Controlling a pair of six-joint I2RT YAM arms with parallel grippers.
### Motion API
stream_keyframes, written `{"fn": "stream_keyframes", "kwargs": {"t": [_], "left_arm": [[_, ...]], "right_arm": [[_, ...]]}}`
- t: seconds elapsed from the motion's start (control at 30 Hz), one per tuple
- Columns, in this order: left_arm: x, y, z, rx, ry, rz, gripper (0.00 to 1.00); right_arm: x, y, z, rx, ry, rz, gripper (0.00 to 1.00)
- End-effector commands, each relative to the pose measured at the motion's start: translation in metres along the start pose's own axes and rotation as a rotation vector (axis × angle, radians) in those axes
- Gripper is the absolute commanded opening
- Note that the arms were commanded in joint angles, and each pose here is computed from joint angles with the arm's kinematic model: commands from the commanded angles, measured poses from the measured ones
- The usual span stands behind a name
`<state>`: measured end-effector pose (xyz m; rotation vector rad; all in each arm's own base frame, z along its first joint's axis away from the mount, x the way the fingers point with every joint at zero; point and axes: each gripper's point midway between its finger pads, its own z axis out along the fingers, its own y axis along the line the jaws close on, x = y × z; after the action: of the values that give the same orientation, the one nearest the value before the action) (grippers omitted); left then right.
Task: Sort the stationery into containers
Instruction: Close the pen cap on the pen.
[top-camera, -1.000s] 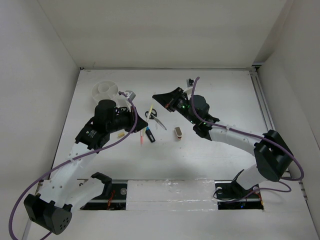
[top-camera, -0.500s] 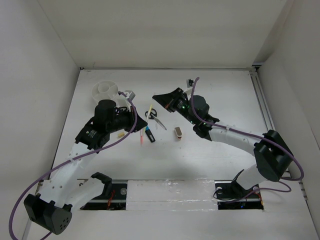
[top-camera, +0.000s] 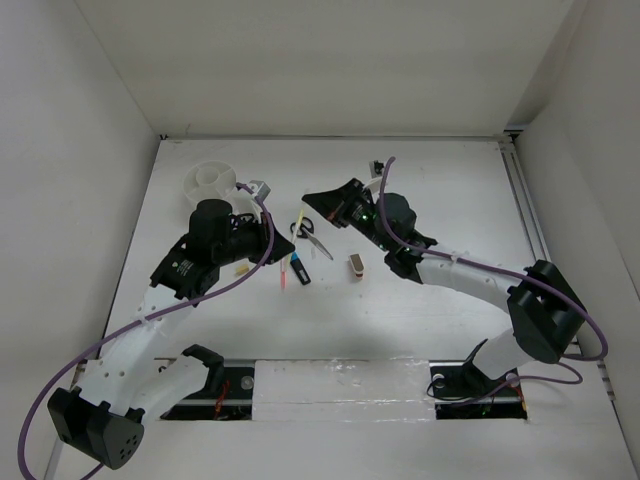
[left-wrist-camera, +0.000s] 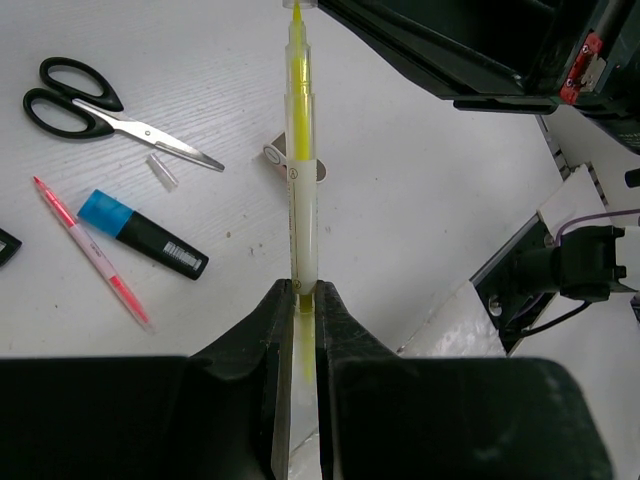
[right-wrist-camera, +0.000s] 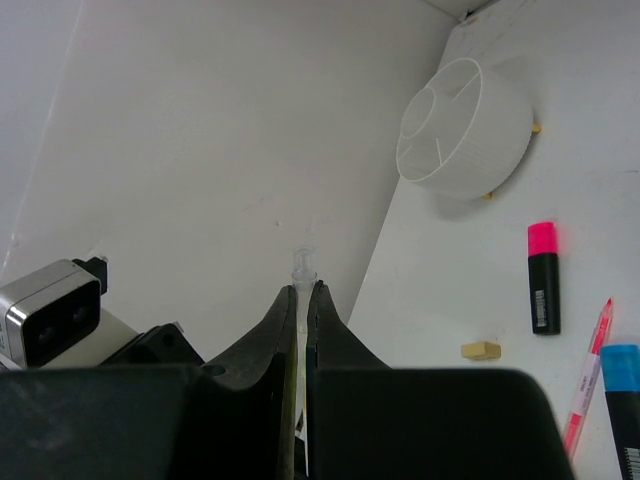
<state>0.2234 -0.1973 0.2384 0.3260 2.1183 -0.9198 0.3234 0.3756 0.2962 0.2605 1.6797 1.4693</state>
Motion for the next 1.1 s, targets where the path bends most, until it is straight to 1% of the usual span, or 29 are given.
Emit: {"fn": "stream_keyframes", "kwargs": {"t": [0.0, 0.4, 0.73, 0.93, 1.07], "left_arm": [[-0.007, -0.002, 0.0, 0.005, -0.024, 0.004, 0.0], [-0.008, 0.001, 0.0, -0.011, -0.031, 0.004, 0.0], [-0.014, 0.005, -0.003, -0.045, -0.054, -0.002, 0.0], [-0.014, 0.005, -0.003, -0.045, -0.054, -0.002, 0.0], [-0.013, 0.006, -0.001, -0.048, -0.047, -0.005, 0.0]], "right_arm": [[-0.002, 0.017, -0.002, -0.046, -0.019, -0.011, 0.0], [0.009, 0.012, 0.001, -0.033, -0.002, -0.018, 0.0], [0.016, 0.01, -0.002, -0.028, 0.01, -0.083, 0.0], [0.035, 0.006, -0.004, -0.02, 0.05, -0.092, 0.0], [0.039, 0.008, -0.005, -0.025, 0.058, -0.1, 0.0]]}}
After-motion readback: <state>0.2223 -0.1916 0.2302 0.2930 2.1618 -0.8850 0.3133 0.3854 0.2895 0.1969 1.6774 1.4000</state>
